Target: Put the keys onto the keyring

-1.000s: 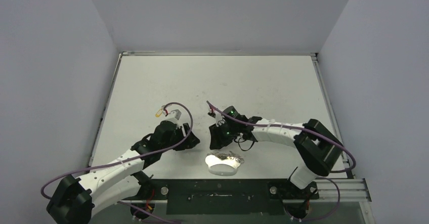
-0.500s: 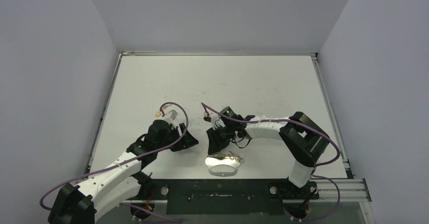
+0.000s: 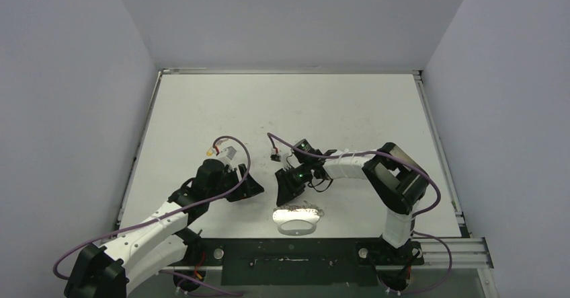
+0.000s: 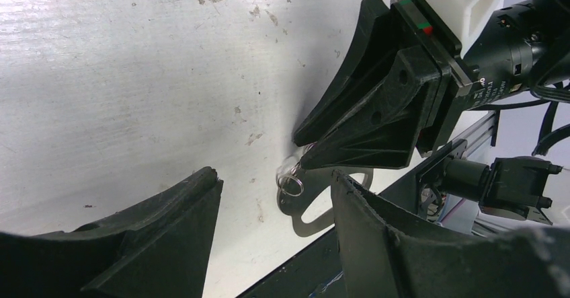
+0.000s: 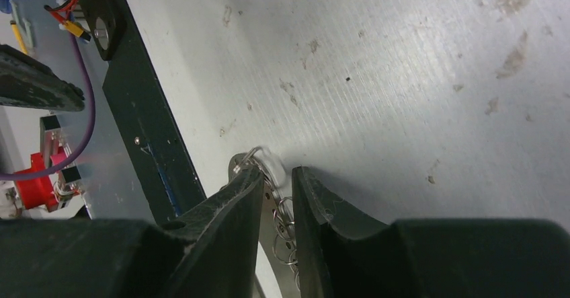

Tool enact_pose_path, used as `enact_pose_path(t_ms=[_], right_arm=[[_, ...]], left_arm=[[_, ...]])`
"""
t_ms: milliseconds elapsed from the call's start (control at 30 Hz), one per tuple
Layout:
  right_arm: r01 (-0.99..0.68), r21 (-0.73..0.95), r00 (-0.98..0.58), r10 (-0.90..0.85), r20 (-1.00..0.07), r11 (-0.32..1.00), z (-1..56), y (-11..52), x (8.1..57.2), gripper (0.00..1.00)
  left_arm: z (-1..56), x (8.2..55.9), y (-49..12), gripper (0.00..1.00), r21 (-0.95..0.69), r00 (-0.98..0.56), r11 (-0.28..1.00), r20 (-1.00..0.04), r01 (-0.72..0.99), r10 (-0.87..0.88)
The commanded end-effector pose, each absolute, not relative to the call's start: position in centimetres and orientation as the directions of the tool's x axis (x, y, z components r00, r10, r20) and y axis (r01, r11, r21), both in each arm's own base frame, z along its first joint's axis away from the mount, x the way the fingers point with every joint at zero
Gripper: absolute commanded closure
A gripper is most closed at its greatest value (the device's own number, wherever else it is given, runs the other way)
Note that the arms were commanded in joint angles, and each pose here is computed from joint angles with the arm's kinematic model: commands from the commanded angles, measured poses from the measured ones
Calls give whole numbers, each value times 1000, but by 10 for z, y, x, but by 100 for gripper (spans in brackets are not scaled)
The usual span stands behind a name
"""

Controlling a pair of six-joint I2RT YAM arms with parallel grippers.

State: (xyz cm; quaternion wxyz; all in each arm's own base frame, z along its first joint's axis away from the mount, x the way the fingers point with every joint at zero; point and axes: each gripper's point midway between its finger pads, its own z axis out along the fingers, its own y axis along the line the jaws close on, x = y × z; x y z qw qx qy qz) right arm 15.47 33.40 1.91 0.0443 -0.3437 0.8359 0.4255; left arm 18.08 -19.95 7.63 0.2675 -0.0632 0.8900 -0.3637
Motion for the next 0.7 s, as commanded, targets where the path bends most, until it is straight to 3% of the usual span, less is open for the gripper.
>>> enact_pose_path(t_ms=[0,400,533,667], right_arm=[[-643,681,-721,-578,-383,350,17,338,154,73],[-650,701,-686,-621,-378,291,24,337,142,76],[-660,705,-677,-614,-406,261,31,340,141,66],[-659,709,-681,-600,-421,250,36,344,143,64]], left_arm=[[88,188,-203,41,-692,-830,711,-464,122,-309],[91,190,-203,41,-691,-822,710,-479,137,-308],[90,189,-203,41,-693,-824,708,-477,137,-307],[91,189,-204,41,-699,-824,701,-475,140,-309]])
